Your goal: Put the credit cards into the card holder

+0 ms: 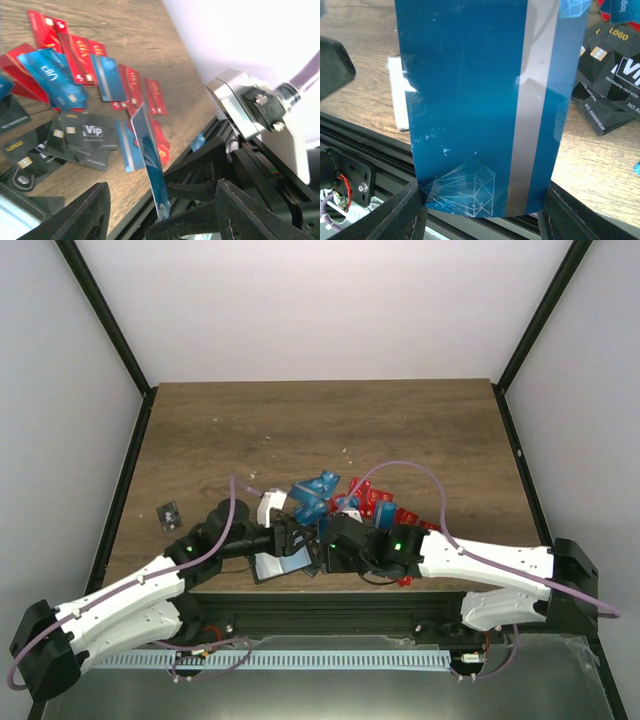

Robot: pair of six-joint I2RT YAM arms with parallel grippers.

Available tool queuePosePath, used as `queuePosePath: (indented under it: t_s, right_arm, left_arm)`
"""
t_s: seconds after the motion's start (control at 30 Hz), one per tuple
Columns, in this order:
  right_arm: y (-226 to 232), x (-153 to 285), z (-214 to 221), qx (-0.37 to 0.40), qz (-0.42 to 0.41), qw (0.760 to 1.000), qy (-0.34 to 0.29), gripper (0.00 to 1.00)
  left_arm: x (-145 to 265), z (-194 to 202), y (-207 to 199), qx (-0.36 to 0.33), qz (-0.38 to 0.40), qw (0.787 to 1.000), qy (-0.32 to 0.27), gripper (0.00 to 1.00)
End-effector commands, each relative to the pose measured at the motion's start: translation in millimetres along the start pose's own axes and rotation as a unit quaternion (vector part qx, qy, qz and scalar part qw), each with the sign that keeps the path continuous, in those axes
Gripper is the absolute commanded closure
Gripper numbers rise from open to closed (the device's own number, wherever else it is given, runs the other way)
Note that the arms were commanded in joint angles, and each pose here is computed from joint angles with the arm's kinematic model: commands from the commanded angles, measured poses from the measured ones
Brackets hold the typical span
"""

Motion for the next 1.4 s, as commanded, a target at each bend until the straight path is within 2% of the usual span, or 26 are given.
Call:
queuePosePath:
  t_s: [0.0,0.43,0.63,0.67,0.77,0.83,0.9,0.97,1.13,1.37]
  right_arm:
    - [8.2,18.8,-22.6,0.012,-0.019,0.998,-0.055,0.41]
    - [19.9,29.4,-27.9,0.031,-0.060,0.995,-0.071,0.41]
    - [23.3,28.4,-28.1,0.039,-0.066,0.995,-0.068,0.41]
    - [23.5,28.3,-28.3,0.039,-0.066,0.995,-0.068,0.41]
    - [24.2,27.3,-28.3,0.043,-0.066,0.995,-0.068,0.39]
    - [22.1,24.6,-28.1,0.044,-0.059,0.995,-0.068,0.30]
    - [18.5,21.3,-28.6,0.041,-0.048,0.996,-0.066,0.14]
    - [13.9,16.5,-29.8,0.039,-0.039,0.997,-0.062,0.06]
    - [1.4,0.9,-36.0,0.050,-0.044,0.996,-0.056,0.04]
    - [-8.5,-21.1,-53.4,0.082,-0.072,0.992,-0.059,0.06]
  left_arm:
    - [5.9,1.3,-20.5,0.005,0.071,0.997,0.005,0.42]
    - [-9.4,3.7,-17.2,0.020,0.080,0.996,0.025,0.61]
    - [-12.9,1.4,-13.5,0.025,0.072,0.997,0.019,0.94]
    - [-13.2,1.1,-13.3,0.026,0.071,0.997,0.017,0.96]
    - [-13.8,1.3,-10.7,0.028,0.066,0.997,0.016,0.96]
    - [-13.3,1.6,-6.7,0.032,0.056,0.998,0.011,0.96]
    - [-11.1,0.6,2.6,0.041,0.030,0.999,-0.001,0.96]
    - [-6.2,0.4,14.4,0.050,-0.006,0.999,-0.016,0.96]
    - [9.2,11.2,47.5,0.077,-0.076,0.993,-0.039,0.96]
    - [30.9,25.5,81.1,0.120,-0.145,0.980,-0.063,0.96]
Point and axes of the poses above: each gripper's point midway between its finger pads, its own x axis back along the fingers, its own y axis along the line the jaws close on, z = x × y, the point moved 3 cm from there along x, back along the fingers, and after that the axes turned 9 degrees about x, right-handed, at the moved point
